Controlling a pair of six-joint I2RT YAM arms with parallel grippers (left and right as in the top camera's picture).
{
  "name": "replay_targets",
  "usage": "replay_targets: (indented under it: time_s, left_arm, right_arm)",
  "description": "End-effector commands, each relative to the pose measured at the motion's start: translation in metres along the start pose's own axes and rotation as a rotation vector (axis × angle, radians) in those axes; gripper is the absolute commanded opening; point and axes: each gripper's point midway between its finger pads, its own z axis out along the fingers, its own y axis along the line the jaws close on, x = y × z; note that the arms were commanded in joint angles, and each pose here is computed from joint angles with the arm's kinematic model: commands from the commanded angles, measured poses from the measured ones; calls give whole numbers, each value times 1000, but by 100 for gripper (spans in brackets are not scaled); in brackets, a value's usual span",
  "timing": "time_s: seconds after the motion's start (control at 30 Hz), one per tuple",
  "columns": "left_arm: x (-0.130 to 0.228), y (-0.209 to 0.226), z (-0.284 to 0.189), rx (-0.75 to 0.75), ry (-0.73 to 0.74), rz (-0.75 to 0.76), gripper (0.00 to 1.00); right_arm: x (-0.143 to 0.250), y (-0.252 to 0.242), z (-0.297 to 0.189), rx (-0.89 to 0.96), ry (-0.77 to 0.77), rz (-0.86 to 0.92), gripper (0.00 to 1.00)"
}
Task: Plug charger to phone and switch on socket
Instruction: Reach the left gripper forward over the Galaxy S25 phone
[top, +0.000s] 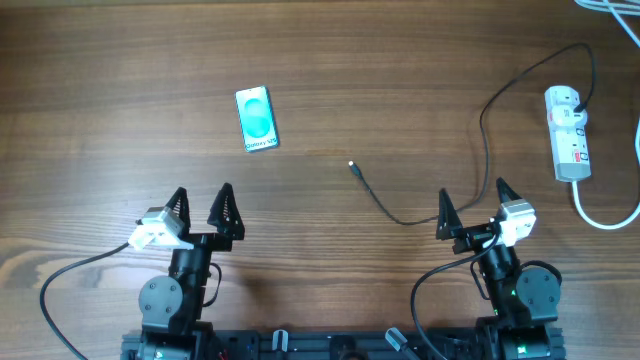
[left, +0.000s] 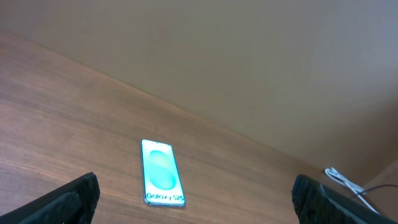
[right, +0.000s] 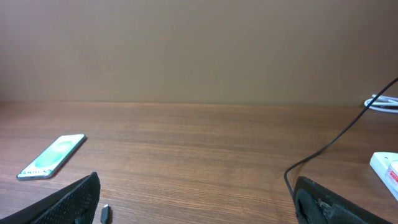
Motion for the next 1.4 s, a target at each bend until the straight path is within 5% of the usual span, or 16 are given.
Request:
replay_targets:
  time_s: [0.0, 0.2, 0.47, 0.77, 1.1, 1.13, 1.2, 1.23, 1.3, 1.37]
  left_arm:
    - [-18, -15, -6, 29, 14, 16, 100]
    - [-77, -48, -27, -29, 126, 70, 100]
    - [-129, -78, 4, -227, 568, 149, 100]
    - [-71, -47, 61, -437, 1007, 137, 100]
    - [-9, -14, 96, -524, 1191, 132, 100]
    - [-7, -12, 97, -528, 1199, 131, 97]
    - [-2, -10, 98, -536, 1214, 130, 75]
    - [0, -8, 99, -545, 1219, 124, 47]
    - [2, -7, 100, -561, 1217, 104, 11]
    - [3, -7, 102, -579, 1202, 74, 4]
  right_arm:
    - [-1, -1, 0, 6, -7, -12, 100]
    - [-1, -1, 0, 6, -7, -12, 100]
    - [-1, -1, 0, 6, -7, -11, 100]
    - [-1, -1, 0, 6, -7, -12, 100]
    - [-1, -1, 0, 6, -7, -12, 100]
    - [-1, -1, 0, 6, -7, -12, 100]
    - [-1, -1, 0, 6, -7, -12, 100]
    - [-1, -1, 0, 6, -7, -12, 100]
    - [-1, -1, 0, 6, -7, -12, 100]
    - [-1, -1, 0, 6, -7, -12, 100]
